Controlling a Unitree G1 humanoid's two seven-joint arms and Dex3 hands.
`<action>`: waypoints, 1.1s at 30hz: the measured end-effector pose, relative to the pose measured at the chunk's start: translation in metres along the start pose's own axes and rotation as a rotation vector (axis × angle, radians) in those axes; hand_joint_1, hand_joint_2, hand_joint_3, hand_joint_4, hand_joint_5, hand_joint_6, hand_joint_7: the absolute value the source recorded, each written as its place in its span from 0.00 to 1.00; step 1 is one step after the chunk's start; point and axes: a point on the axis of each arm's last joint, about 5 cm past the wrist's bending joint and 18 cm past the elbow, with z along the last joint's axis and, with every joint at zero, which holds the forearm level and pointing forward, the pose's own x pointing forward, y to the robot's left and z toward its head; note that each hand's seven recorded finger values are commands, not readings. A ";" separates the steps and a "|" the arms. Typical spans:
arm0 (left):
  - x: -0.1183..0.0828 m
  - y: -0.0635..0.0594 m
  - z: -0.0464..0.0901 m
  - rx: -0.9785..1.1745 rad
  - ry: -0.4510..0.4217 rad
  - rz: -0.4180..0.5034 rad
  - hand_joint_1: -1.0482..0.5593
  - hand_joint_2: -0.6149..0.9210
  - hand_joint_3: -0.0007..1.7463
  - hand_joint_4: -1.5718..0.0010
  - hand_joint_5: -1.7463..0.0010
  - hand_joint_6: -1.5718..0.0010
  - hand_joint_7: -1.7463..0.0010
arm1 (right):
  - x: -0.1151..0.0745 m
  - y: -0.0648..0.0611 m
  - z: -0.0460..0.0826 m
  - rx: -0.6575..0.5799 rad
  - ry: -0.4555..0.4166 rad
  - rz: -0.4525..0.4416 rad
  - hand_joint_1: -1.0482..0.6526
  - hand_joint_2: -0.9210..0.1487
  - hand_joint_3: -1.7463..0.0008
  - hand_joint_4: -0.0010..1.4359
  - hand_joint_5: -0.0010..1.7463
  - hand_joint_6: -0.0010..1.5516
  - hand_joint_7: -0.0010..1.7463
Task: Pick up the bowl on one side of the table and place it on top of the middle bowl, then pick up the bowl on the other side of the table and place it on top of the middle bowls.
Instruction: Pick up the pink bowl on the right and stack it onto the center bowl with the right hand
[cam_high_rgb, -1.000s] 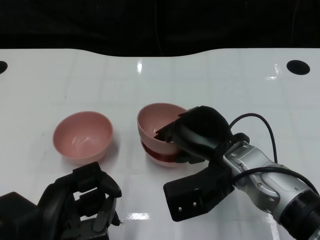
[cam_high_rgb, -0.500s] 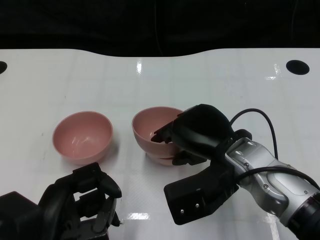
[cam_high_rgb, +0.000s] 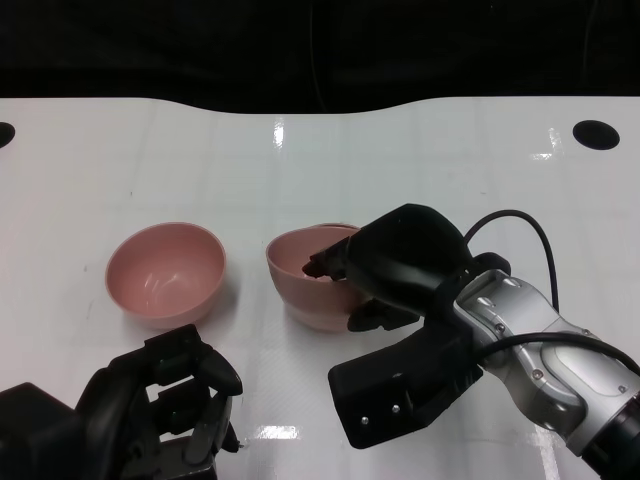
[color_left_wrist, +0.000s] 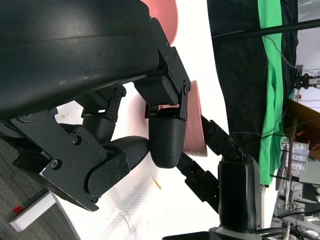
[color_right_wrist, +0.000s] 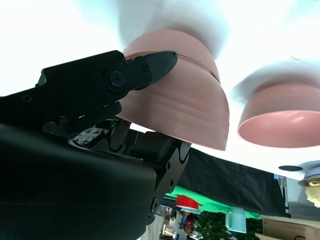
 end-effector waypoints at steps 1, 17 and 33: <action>0.000 0.000 0.000 0.000 0.000 0.000 0.57 0.68 0.74 0.48 0.05 0.47 0.18 | 0.000 0.000 0.000 -0.013 0.007 -0.001 0.27 0.00 0.95 0.48 0.20 0.42 0.00; 0.000 0.000 0.000 0.001 -0.001 0.001 0.56 0.68 0.73 0.48 0.04 0.46 0.19 | -0.003 0.009 -0.003 -0.087 0.015 -0.050 0.31 0.00 0.92 0.62 0.27 0.52 0.03; 0.000 0.000 0.000 0.001 -0.002 0.001 0.56 0.66 0.74 0.48 0.05 0.45 0.19 | -0.004 0.022 -0.008 -0.087 -0.013 -0.116 0.31 0.00 0.93 0.58 0.38 0.53 0.01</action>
